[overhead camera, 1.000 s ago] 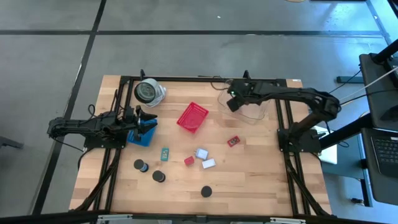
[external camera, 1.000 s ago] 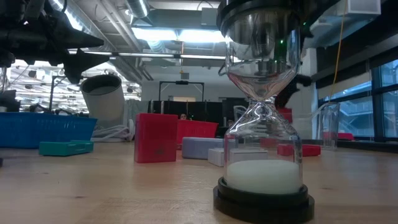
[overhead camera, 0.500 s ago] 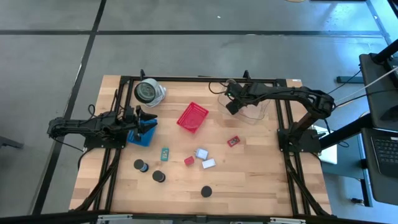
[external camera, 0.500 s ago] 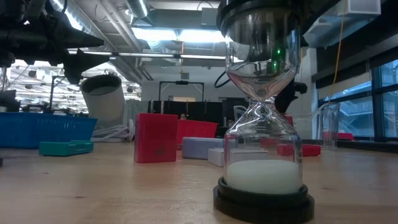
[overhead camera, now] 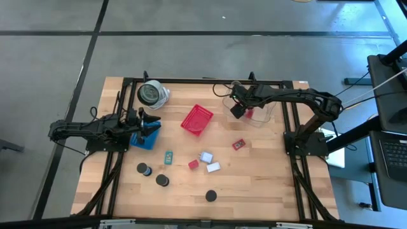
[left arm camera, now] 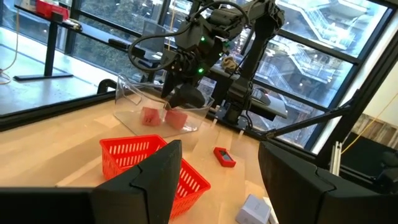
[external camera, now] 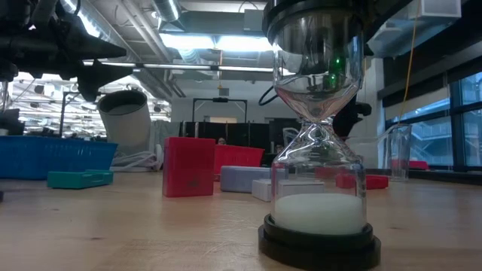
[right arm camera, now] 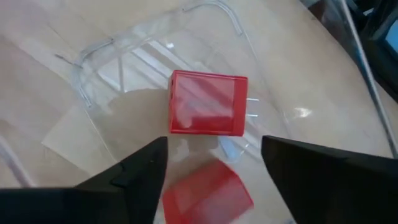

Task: Pick & Place Office items
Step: Put the blue hourglass into the blue bin

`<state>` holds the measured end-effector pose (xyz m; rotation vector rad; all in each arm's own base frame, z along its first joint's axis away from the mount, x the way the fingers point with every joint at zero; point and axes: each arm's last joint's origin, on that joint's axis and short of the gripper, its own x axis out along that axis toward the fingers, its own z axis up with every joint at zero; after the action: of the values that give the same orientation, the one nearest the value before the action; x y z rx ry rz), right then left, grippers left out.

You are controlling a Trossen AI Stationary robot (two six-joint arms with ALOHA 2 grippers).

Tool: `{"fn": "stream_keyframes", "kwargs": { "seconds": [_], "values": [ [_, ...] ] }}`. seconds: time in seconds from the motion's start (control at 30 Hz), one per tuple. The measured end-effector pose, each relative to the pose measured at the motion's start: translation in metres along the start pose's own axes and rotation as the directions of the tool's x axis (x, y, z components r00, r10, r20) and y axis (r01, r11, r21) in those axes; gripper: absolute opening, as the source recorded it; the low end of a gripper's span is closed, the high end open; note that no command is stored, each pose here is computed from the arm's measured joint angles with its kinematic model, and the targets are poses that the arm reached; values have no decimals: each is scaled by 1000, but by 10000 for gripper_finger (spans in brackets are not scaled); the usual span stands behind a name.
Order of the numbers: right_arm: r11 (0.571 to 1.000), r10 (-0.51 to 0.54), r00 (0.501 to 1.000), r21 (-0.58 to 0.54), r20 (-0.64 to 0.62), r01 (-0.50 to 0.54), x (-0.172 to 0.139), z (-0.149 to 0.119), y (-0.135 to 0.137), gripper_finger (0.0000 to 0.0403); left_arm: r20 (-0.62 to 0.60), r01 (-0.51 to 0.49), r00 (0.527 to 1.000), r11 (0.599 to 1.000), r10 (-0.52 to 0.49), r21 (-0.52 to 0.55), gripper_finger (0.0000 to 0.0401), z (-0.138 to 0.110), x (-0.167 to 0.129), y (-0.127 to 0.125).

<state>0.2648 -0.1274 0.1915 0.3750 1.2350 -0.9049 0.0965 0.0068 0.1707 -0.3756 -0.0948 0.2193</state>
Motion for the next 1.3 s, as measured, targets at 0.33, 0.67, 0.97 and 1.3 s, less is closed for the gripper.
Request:
{"fn": "stream_keyframes", "kwargs": {
  "seconds": [0.33, 0.67, 0.97, 1.3],
  "values": [
    [999, 3, 990, 42, 144, -9, -40, -2, -16, 302, 41, -4, 999, 998, 1, 69, 212, 22, -3, -7],
    [987, 121, 930, 54, 346, -149, -104, -20, -31, 302, -327, -46, 944, 999, 38, -16, 212, 47, 9, -24],
    [985, 133, 916, 55, 378, -166, -114, -25, -35, 302, -721, -19, 683, 984, -115, -175, 212, 73, 38, -66],
    [990, 104, 917, 51, 384, -134, -113, -24, -35, 302, -976, -356, 219, 932, 12, -68, 212, 56, 45, -109]
  ]
}}
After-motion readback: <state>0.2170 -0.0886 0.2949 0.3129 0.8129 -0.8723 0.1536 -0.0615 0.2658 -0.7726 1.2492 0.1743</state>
